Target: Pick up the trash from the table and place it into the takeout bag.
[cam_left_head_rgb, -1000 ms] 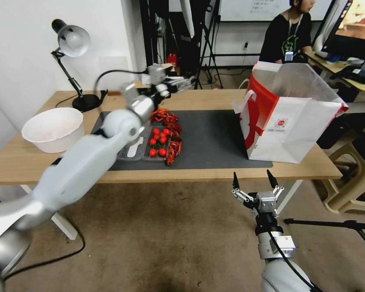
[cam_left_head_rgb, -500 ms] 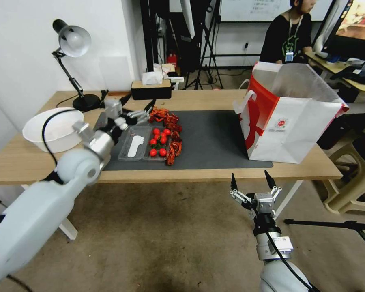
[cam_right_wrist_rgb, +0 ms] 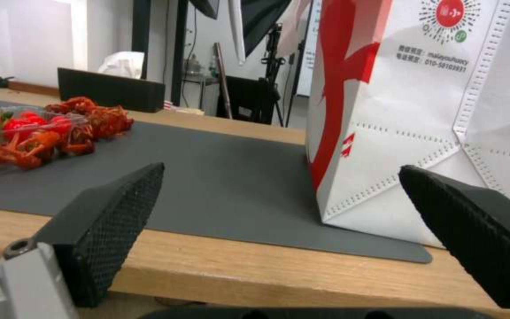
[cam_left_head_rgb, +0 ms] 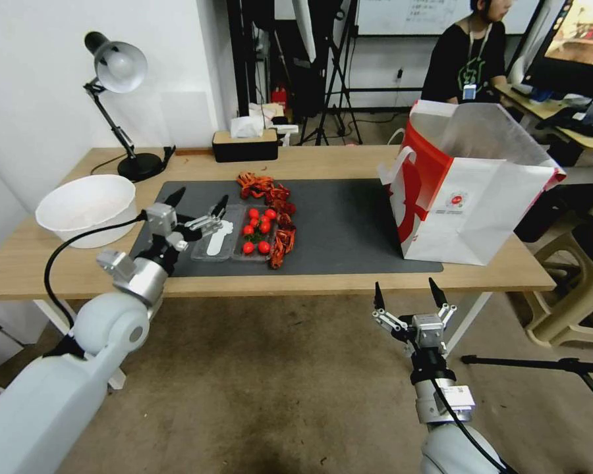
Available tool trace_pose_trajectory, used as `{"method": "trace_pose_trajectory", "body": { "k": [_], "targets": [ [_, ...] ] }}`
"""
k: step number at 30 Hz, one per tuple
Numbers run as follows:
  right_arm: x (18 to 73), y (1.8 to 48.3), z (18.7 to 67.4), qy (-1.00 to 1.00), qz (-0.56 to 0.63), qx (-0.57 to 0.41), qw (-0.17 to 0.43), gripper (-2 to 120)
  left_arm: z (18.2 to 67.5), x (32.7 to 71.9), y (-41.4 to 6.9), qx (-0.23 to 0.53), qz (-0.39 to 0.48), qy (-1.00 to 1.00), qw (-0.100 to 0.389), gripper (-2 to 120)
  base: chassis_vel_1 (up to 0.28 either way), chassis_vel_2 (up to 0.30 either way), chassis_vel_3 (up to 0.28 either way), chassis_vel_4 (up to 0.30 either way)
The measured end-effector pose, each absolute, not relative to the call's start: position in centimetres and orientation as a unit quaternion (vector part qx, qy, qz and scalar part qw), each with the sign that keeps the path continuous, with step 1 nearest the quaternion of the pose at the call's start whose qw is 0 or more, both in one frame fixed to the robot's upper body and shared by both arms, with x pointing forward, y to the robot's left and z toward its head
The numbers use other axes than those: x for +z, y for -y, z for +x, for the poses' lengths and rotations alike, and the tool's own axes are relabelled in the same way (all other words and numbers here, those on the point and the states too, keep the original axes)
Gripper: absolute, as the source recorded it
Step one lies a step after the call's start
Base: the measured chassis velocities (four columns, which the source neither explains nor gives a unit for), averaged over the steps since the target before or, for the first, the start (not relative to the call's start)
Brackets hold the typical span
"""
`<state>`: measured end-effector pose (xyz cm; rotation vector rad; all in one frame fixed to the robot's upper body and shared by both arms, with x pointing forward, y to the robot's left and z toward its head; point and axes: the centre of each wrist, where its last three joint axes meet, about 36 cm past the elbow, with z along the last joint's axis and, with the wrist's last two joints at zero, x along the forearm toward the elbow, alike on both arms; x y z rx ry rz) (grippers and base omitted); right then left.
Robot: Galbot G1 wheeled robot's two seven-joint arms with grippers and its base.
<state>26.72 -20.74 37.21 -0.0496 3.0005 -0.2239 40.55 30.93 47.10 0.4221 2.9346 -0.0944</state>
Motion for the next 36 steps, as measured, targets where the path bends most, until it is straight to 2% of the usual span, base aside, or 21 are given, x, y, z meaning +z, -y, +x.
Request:
{"method": "trace_pose_trajectory", "body": {
  "k": [8,12,16,36],
  "targets": [
    [37.1,20.5,26.6,-0.995,-0.016,-0.072,0.065,100,37.9,45.6,-32.0,-0.009,0.087,-0.993,0.083,100,0.000,0.000,0.000,0.000],
    [37.0,20.4,26.4,-0.995,-0.015,-0.071,0.063,100,35.0,43.6,-32.3,0.037,0.033,-0.996,0.069,100,0.000,0.000,0.000,0.000],
    [37.0,20.3,26.2,-0.995,-0.013,-0.071,0.062,100,33.2,42.4,-32.6,0.047,0.013,-0.997,0.056,100,0.000,0.000,0.000,0.000],
    [36.9,20.1,25.7,-0.996,-0.005,-0.067,0.059,100,29.6,39.3,-33.3,0.039,-0.016,-0.997,0.062,100,0.000,0.000,0.000,0.000]
  ]
}}
